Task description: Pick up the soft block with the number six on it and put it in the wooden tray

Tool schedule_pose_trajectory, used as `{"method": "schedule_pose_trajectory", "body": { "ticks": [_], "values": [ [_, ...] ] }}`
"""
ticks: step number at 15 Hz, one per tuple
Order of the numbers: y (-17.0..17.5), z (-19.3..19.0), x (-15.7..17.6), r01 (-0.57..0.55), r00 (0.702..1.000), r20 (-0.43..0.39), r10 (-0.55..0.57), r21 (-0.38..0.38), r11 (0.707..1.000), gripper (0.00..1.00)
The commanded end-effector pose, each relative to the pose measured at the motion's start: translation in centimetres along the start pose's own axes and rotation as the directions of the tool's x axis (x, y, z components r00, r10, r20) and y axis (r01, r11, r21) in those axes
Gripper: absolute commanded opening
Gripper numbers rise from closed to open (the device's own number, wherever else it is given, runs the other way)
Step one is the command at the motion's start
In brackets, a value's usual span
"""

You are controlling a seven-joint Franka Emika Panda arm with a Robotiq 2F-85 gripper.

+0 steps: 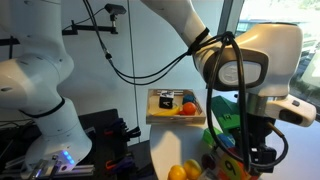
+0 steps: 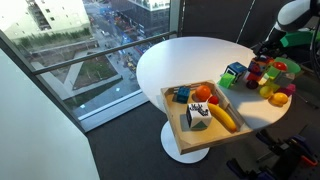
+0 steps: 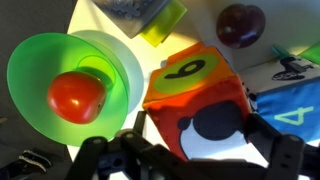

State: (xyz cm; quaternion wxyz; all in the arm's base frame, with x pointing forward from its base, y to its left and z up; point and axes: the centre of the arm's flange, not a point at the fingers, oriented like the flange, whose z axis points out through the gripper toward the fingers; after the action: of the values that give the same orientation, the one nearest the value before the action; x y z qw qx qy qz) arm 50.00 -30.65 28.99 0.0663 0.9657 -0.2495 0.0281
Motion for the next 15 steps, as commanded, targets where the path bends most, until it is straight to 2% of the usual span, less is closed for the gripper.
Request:
{"method": "schedule_pose_trajectory", "body": {
  "ticks": [1, 4, 5, 12, 14, 15],
  "values": [
    [0.7, 1.4, 0.6, 0.027, 1.000, -0.012, -0.027, 0.041, 0.999, 1.00],
    [0.9, 2.1, 0.5, 0.019, 1.000, -0.002, -0.019, 0.050, 0.999, 1.00],
    [0.9, 2.3, 0.5, 0.018, 1.000, 0.002, -0.018, 0.050, 0.999, 0.77],
    [1.4, 1.0, 0.4, -0.020, 1.000, 0.002, 0.020, 0.033, 0.999, 0.32],
    [1.3, 0.3, 0.2, -0.021, 1.000, -0.004, 0.022, 0.036, 0.999, 0.21],
    [1.2, -0.1, 0.1, -0.022, 1.000, -0.009, 0.022, 0.035, 0.999, 0.20]
  ]
}}
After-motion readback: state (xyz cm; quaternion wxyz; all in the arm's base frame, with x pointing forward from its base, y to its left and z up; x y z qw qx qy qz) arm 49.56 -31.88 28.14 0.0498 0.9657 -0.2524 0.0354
